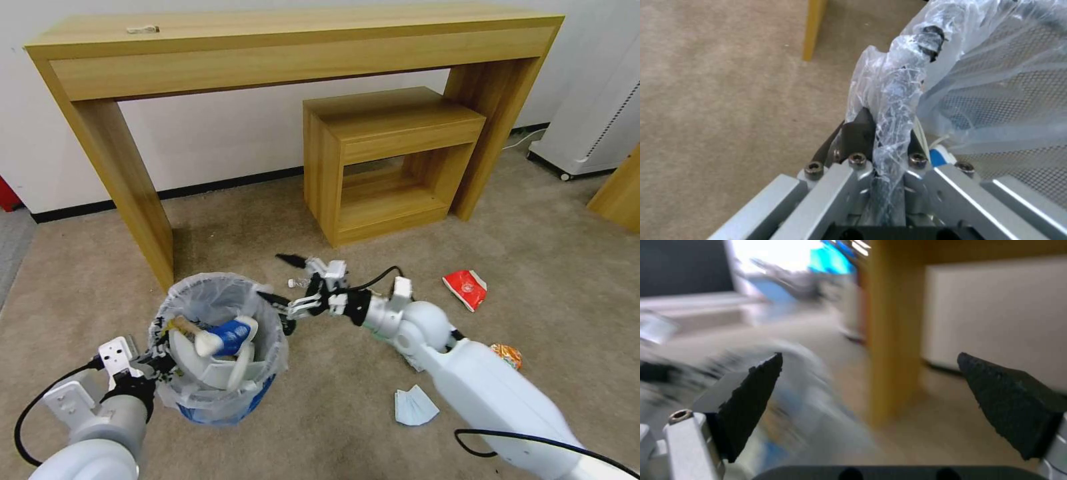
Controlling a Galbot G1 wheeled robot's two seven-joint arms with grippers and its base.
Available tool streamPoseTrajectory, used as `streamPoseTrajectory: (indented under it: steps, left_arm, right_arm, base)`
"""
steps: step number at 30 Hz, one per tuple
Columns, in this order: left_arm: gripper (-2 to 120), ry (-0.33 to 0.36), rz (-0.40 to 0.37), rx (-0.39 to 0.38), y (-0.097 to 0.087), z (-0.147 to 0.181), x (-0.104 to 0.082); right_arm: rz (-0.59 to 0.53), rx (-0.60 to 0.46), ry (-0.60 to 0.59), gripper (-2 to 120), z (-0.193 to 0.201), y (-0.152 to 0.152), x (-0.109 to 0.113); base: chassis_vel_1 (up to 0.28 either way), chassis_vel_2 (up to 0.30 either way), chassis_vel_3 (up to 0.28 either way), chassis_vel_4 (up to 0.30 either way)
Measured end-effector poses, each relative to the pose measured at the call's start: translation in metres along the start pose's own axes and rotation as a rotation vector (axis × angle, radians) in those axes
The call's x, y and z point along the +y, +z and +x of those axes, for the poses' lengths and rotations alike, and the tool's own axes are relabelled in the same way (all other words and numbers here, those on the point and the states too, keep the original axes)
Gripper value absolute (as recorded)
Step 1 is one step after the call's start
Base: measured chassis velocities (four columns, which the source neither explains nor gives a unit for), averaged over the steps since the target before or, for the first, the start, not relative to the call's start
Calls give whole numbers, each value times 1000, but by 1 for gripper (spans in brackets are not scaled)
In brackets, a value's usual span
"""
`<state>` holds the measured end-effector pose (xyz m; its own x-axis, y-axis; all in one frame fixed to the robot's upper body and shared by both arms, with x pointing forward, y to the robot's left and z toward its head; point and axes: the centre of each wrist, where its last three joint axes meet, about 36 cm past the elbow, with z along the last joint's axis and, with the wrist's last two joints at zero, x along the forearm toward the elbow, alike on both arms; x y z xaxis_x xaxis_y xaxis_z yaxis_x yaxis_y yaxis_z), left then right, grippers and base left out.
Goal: Pick up the trash bin and place the garbage on the floor into it.
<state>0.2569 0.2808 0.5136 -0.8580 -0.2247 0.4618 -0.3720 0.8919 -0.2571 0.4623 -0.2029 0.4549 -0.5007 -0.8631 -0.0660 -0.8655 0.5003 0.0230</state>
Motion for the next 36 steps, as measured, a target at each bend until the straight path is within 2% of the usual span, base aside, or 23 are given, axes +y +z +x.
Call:
streamPoseTrajectory:
  steps: [1, 2, 5, 6, 9, 10, 13, 14, 17, 24, 30, 34, 36]
  left_arm:
    - [1, -5, 1, -1, 0, -1, 2]
    - [1, -5, 1, -1, 0, -1, 2]
    - [1, -15, 7, -10, -4, -3, 5]
    - [1, -15, 7, -10, -4, -3, 5]
    - [1, -15, 7, -13, -5, -4, 6]
    - [1, -15, 7, -13, -5, -4, 6]
    - [1, -8, 12, -14, -5, -3, 4]
    - [1, -8, 12, -14, -5, -3, 4]
    - [1, 1, 14, -18, -6, 1, 2]
    - [1, 13, 16, -20, -8, 4, 1]
    - [1, 18, 18, -17, -7, 4, 0]
    - [1, 20, 17, -15, -7, 3, 1]
    - [1, 19, 17, -14, -7, 3, 1]
  right_arm:
    - [2, 34, 58, 100, 9, -3, 1]
    - [2, 34, 58, 100, 9, -3, 1]
    - [-13, 150, 276, 100, 42, -19, 11]
    - [-13, 150, 276, 100, 42, -19, 11]
    - [-75, 259, 472, 100, 73, -53, 29]
    - [-75, 259, 472, 100, 73, -53, 29]
    - [-137, 416, 614, 100, 102, -72, 46]
    - [-137, 416, 614, 100, 102, -72, 46]
    - [-206, 520, 708, 100, 114, -70, 59]
    - [-245, 572, 796, 100, 126, -59, 75]
    - [-257, 589, 805, 100, 132, -47, 77]
    - [-291, 707, 812, 100, 133, -35, 85]
    - [-299, 734, 806, 100, 132, -31, 88]
  base:
    - [0, 0, 0, 0]
    - [0, 0, 0, 0]
    - [0, 0, 0, 0]
    - [0, 0, 0, 0]
    - [0, 0, 0, 0]
    - [0, 0, 0, 0]
    - [0, 0, 0, 0]
    - [0, 0, 0, 0]
    - [0, 0, 0, 0]
    - [0, 0, 0, 0]
    - [0, 0, 0, 0]
    - [0, 0, 0, 0]
    - [0, 0, 0, 0]
